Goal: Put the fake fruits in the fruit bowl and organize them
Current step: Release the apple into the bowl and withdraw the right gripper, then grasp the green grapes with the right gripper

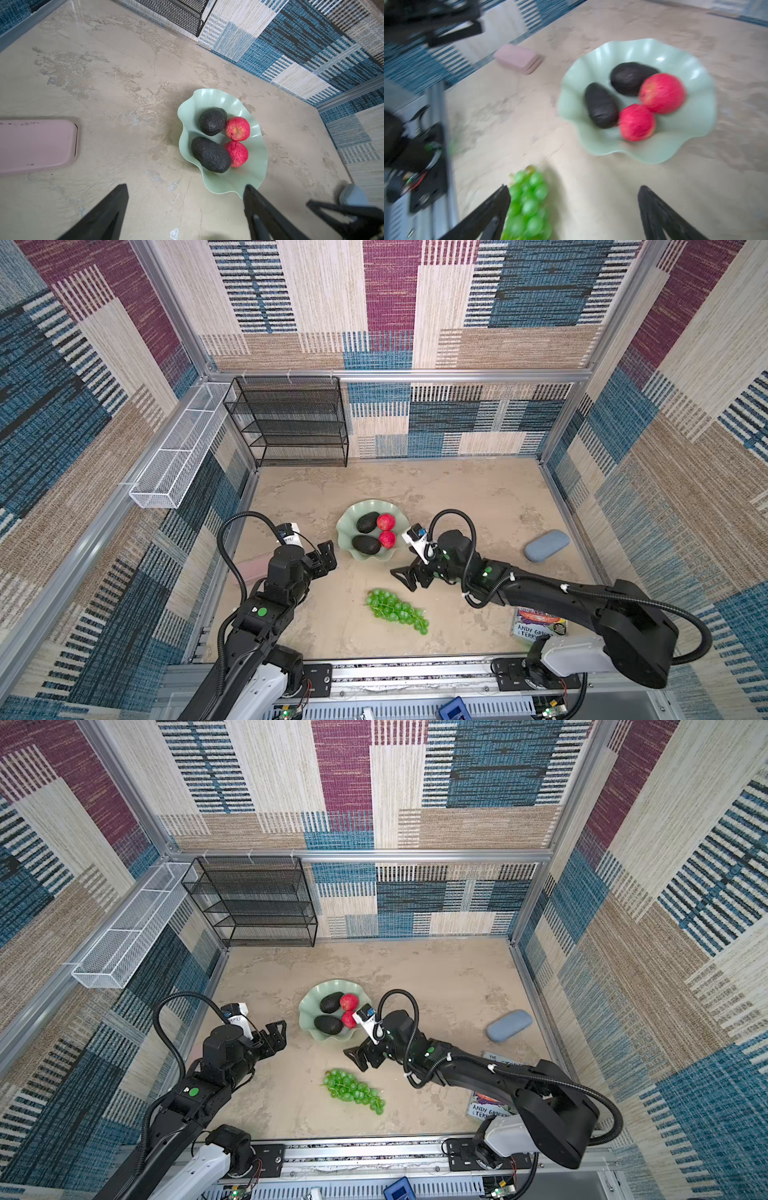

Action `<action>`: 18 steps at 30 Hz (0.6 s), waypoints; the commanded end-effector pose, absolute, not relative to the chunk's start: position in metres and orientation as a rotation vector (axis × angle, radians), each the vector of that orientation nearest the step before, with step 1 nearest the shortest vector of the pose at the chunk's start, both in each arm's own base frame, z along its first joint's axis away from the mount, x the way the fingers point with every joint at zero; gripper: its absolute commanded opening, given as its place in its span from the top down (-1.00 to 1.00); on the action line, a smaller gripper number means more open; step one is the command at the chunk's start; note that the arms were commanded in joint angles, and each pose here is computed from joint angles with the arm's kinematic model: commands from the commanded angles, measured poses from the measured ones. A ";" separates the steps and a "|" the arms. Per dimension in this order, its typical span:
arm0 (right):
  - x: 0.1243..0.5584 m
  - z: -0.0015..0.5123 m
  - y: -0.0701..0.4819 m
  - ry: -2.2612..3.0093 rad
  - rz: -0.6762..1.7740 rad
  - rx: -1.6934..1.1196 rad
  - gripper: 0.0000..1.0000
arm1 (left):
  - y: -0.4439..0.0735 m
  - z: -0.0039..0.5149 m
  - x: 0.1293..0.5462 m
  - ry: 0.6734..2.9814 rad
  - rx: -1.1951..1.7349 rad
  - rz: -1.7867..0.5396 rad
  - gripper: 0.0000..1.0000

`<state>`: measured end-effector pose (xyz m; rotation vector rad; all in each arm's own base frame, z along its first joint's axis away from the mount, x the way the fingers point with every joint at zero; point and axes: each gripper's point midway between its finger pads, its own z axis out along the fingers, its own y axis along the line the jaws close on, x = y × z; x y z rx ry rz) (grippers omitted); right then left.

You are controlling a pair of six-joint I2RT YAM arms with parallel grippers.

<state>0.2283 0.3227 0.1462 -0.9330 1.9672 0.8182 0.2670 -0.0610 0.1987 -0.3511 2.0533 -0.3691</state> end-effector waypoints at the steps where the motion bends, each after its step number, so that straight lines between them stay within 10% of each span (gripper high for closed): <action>1: 0.202 0.159 0.329 1.838 0.897 -1.008 -0.94 | -0.056 0.208 0.271 2.028 -0.318 -0.313 -0.80; 18: 0.173 0.058 0.366 2.073 0.749 -1.154 -0.85 | -0.052 0.210 0.266 2.020 -0.311 -0.303 -0.80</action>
